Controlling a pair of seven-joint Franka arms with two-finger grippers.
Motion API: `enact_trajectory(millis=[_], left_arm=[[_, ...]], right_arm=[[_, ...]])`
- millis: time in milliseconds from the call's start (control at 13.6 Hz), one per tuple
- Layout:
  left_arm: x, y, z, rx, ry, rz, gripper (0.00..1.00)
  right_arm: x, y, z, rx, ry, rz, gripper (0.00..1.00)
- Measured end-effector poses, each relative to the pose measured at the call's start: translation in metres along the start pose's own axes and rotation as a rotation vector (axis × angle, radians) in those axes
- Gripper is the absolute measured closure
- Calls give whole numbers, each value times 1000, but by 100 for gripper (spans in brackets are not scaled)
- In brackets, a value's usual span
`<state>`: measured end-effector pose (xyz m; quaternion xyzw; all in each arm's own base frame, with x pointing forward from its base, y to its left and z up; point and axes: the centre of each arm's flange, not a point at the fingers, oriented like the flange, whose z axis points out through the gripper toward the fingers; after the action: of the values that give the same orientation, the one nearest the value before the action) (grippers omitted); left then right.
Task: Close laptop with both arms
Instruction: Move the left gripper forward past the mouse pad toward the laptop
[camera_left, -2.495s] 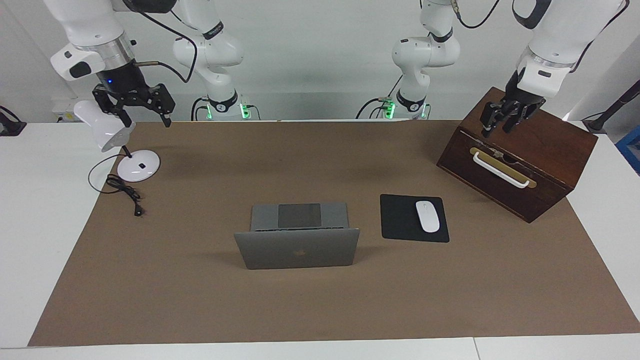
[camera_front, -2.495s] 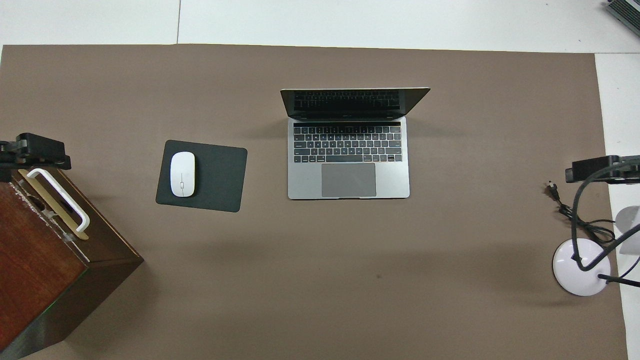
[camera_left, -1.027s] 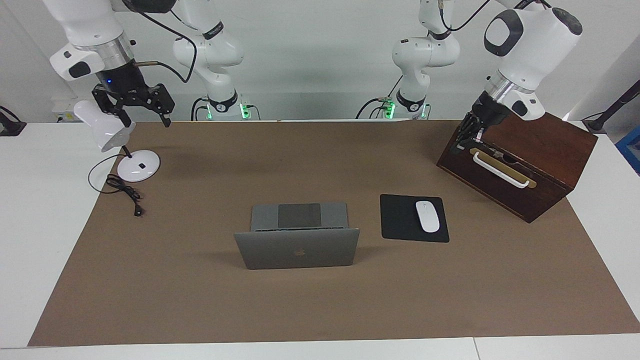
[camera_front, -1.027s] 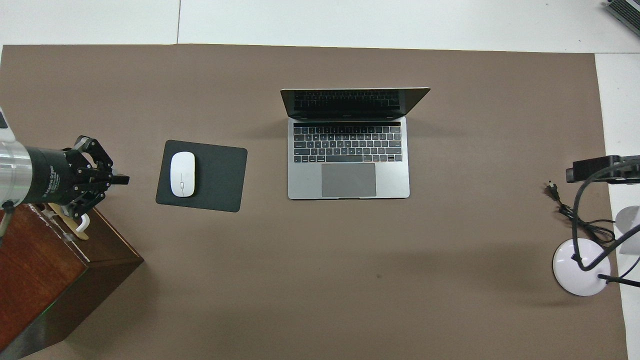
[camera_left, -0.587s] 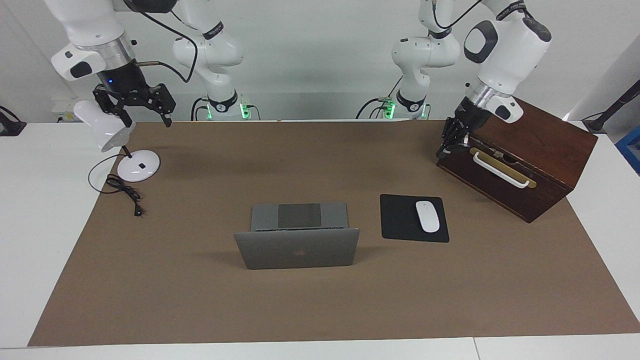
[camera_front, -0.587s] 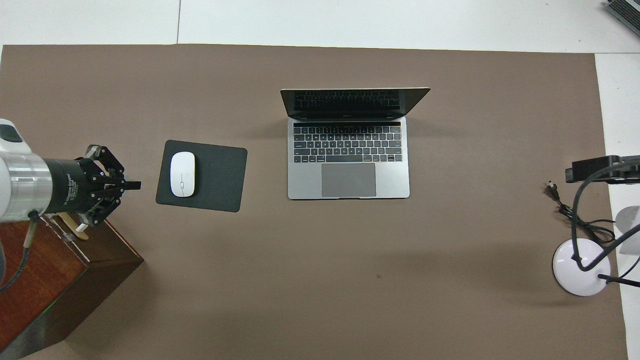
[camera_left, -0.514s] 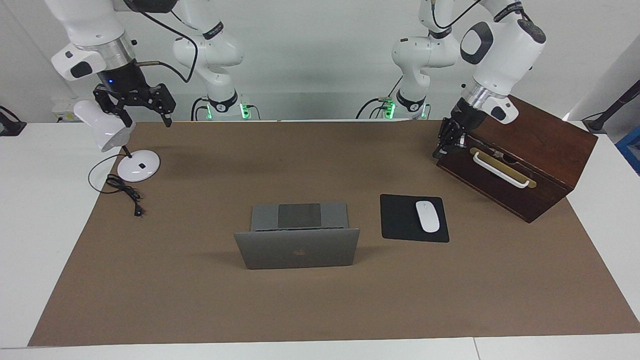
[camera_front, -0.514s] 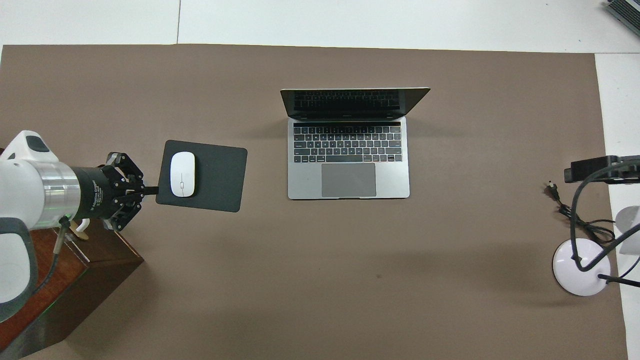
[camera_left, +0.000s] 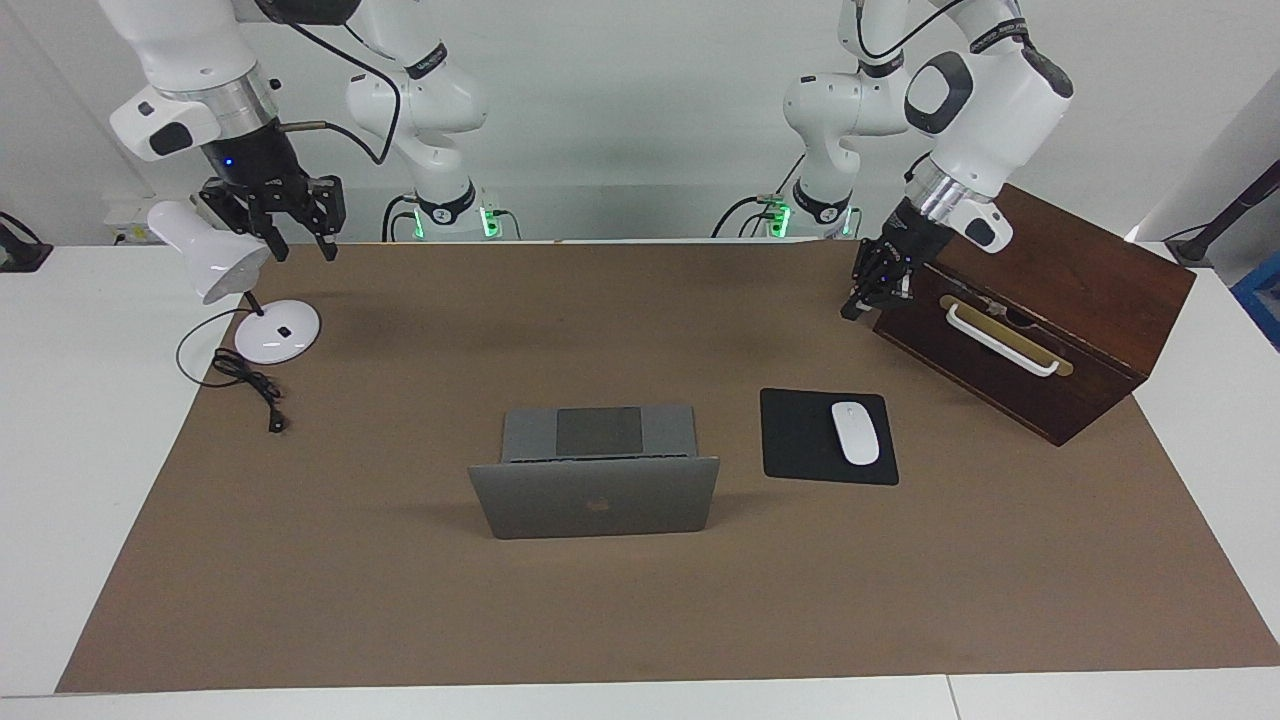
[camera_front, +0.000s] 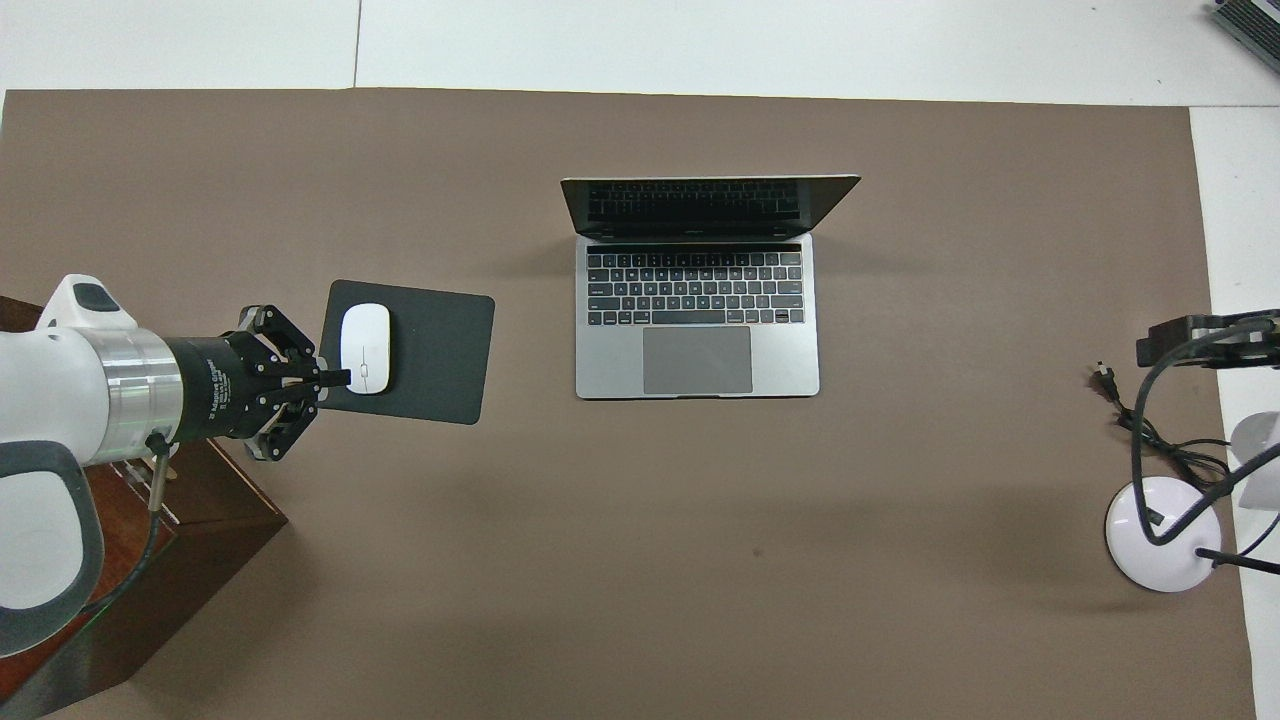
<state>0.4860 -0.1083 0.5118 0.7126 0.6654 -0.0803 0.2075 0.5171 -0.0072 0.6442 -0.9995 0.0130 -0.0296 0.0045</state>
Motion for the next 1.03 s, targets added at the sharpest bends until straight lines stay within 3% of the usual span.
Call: enact_trajectory(millis=[294,440,734,1027], left_arm=[[2,1,4,-42,-90,-123,99],[7,-2,13,-62,-146,-302,99],[-10,-19,52,-147,-191,-575,99],[-12,-47,101,-214,-305,-858,99]], right_arm=[[0,-3,-1,2,2,-4,98],[0,-8,-1,29,2,-2,99],[0,-15,-2,51,8,14,99],[4,-31,-6,55,49,27,99]])
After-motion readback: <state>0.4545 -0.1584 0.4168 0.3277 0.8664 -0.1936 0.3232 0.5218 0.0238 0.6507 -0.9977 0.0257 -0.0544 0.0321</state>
